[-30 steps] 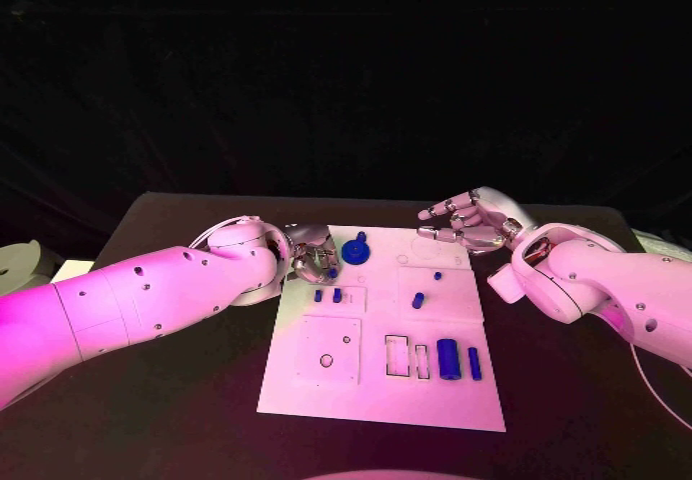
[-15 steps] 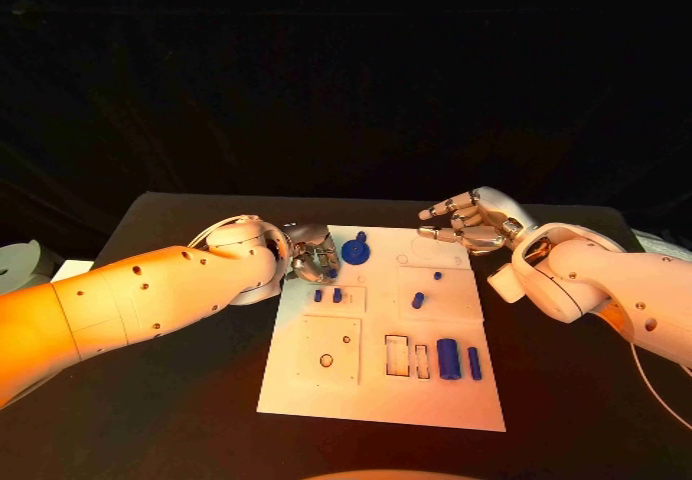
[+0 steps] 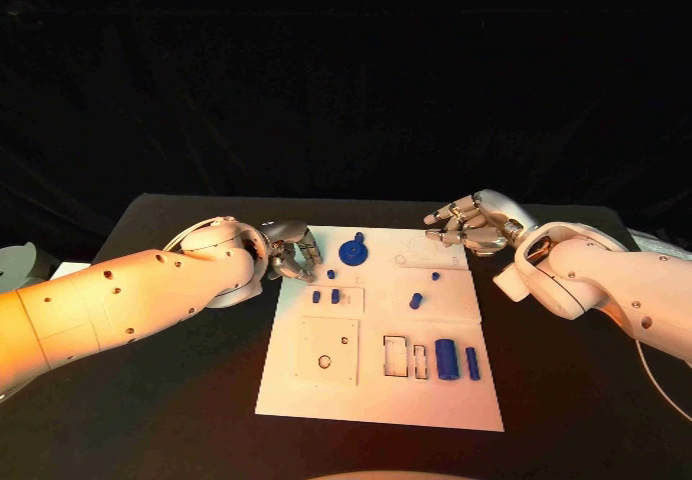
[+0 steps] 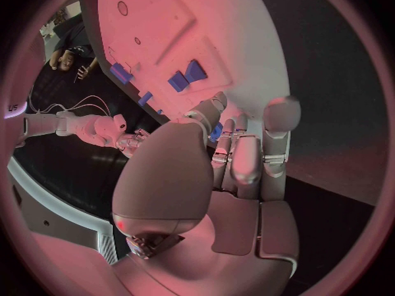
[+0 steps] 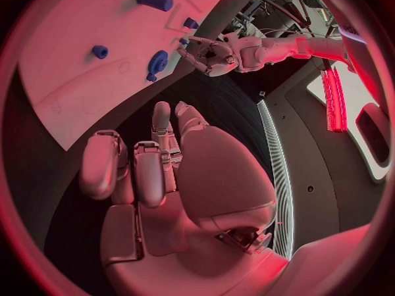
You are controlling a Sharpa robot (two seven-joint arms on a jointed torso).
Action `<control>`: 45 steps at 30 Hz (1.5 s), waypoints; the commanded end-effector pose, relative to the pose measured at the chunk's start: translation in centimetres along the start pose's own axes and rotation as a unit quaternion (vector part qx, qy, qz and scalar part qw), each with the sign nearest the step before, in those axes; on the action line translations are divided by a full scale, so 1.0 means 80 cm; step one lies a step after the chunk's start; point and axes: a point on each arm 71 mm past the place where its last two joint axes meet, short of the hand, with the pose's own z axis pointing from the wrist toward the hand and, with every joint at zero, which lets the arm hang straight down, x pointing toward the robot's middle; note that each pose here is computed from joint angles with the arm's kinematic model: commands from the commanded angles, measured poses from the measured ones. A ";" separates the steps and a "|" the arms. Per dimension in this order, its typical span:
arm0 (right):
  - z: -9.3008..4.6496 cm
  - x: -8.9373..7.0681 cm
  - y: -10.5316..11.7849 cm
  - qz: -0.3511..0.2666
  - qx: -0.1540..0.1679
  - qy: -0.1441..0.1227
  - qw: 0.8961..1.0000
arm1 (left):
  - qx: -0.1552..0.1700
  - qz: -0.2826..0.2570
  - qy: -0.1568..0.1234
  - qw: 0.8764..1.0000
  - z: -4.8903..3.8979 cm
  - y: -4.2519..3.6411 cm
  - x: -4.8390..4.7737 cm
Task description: Assemble the parts on the task board
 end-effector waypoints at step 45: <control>-0.003 0.060 0.003 -0.376 0.008 0.117 0.919 | 0.093 -0.688 -0.081 0.715 -0.046 0.0175 -0.020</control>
